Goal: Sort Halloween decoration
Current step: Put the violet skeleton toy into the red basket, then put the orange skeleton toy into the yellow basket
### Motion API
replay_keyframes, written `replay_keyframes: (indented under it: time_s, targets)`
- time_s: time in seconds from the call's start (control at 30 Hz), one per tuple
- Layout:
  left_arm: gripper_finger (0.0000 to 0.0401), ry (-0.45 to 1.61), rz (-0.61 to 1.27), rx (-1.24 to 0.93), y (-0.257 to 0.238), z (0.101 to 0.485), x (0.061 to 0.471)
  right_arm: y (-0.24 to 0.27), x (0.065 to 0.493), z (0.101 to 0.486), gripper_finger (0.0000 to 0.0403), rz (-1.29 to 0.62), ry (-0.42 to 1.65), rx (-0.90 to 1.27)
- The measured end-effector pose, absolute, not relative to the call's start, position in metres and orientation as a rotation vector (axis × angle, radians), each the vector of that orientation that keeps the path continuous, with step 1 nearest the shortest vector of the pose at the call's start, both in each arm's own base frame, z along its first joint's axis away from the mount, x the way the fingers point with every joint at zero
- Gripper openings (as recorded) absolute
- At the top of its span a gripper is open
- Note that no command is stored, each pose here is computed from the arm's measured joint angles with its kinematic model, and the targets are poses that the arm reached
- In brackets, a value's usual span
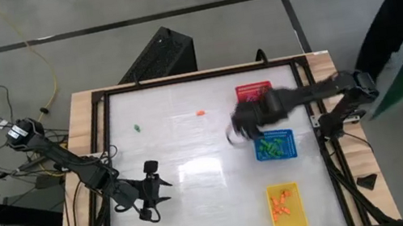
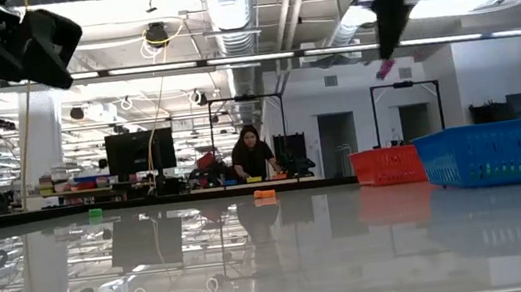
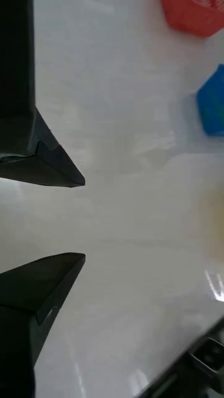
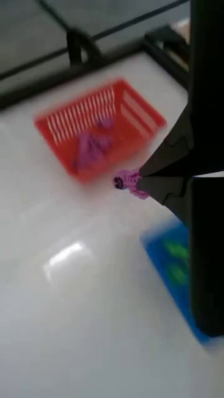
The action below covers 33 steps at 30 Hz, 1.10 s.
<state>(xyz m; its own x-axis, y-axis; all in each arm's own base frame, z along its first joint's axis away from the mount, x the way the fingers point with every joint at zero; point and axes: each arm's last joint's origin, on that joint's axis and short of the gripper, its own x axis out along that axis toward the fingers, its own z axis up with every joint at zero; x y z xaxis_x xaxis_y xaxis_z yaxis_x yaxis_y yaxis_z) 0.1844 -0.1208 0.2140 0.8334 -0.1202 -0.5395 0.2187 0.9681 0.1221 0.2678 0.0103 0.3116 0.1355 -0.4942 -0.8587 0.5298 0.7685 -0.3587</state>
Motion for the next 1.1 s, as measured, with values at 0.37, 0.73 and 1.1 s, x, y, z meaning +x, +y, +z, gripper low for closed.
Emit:
replay_keyframes:
  time_s: [0.37,0.73,1.1]
  targets:
    - [0.0174,0.632,-0.186,0.168,-0.119,0.208,0.181,-0.132,0.252,0.265,0.0031,-0.823,1.233,0.403]
    - [0.0174,0.659,-0.183,0.185,-0.118,0.206,0.179,-0.154,0.238,0.254,0.0107,-0.881,1.208,0.519]
    - [0.0173,0.641,-0.156,0.181,-0.118,0.207,0.180,-0.110,0.311,0.259,0.0129,-0.681,0.818,0.392]
